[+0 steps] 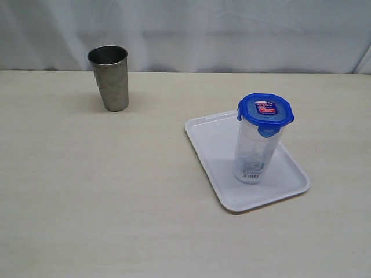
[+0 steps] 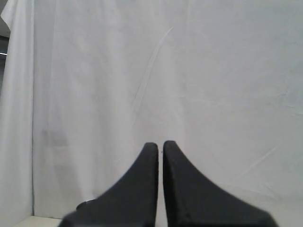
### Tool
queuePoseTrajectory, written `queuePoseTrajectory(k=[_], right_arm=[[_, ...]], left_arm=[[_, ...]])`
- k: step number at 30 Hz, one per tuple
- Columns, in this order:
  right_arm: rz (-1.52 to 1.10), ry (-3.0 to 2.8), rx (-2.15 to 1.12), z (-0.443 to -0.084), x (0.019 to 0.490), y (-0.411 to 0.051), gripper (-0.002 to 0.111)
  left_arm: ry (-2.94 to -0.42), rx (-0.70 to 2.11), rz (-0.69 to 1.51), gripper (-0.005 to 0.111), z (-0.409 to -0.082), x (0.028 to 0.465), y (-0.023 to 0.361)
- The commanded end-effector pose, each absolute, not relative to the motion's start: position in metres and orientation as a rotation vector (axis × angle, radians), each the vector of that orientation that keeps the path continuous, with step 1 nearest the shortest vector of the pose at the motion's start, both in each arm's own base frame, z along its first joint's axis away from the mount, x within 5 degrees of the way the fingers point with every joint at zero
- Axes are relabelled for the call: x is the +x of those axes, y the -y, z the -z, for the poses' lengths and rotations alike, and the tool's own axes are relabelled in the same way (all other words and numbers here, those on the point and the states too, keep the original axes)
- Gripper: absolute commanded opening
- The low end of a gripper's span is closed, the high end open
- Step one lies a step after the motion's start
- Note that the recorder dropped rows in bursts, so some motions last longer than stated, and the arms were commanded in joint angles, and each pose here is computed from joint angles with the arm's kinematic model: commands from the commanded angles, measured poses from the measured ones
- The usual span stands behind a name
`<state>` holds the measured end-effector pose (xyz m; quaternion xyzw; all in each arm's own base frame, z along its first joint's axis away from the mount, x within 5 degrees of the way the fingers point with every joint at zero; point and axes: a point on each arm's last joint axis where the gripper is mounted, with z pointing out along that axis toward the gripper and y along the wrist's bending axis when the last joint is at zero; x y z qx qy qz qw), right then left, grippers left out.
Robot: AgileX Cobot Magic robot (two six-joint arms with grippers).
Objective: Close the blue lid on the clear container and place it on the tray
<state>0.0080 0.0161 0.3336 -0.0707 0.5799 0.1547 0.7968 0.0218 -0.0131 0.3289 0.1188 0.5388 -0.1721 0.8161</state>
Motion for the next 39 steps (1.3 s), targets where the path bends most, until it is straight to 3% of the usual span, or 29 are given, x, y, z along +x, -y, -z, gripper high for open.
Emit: queuePoseTrajectory(k=[1, 13, 16, 23, 28, 35, 39], right_arm=[[-0.335, -1.256, -0.159, -0.331, 0.008, -0.017, 0.004], [-0.335, -1.258, -0.160, -0.331, 0.008, -0.017, 0.004], [-0.335, -1.258, -0.160, -0.331, 0.008, -0.017, 0.004], [-0.335, -1.258, -0.160, -0.331, 0.008, -0.017, 0.004], [-0.335, -1.258, -0.160, -0.331, 0.008, -0.017, 0.004], [-0.335, -1.256, -0.159, -0.331, 0.008, -0.017, 0.004], [-0.335, -1.258, -0.160, -0.331, 0.008, -0.017, 0.004]], left_arm=[[-1.147, 0.237, 0.372, 0.000, -0.329, 0.021, 0.012], [-1.201, 0.144, 0.363, 0.000, -0.323, 0.026, 0.006], [-1.312, 0.264, 0.202, 0.000, -0.298, 0.035, 0.011], [-1.477, 0.149, 0.037, 0.000, -0.226, 0.057, 0.007], [-1.518, 0.024, 0.027, 0.000, -0.211, 0.058, 0.002], [-1.808, 0.043, 0.000, 0.000, -0.184, 0.054, 0.002], [-1.810, 0.026, 0.015, 0.000, -0.184, 0.054, 0.002]])
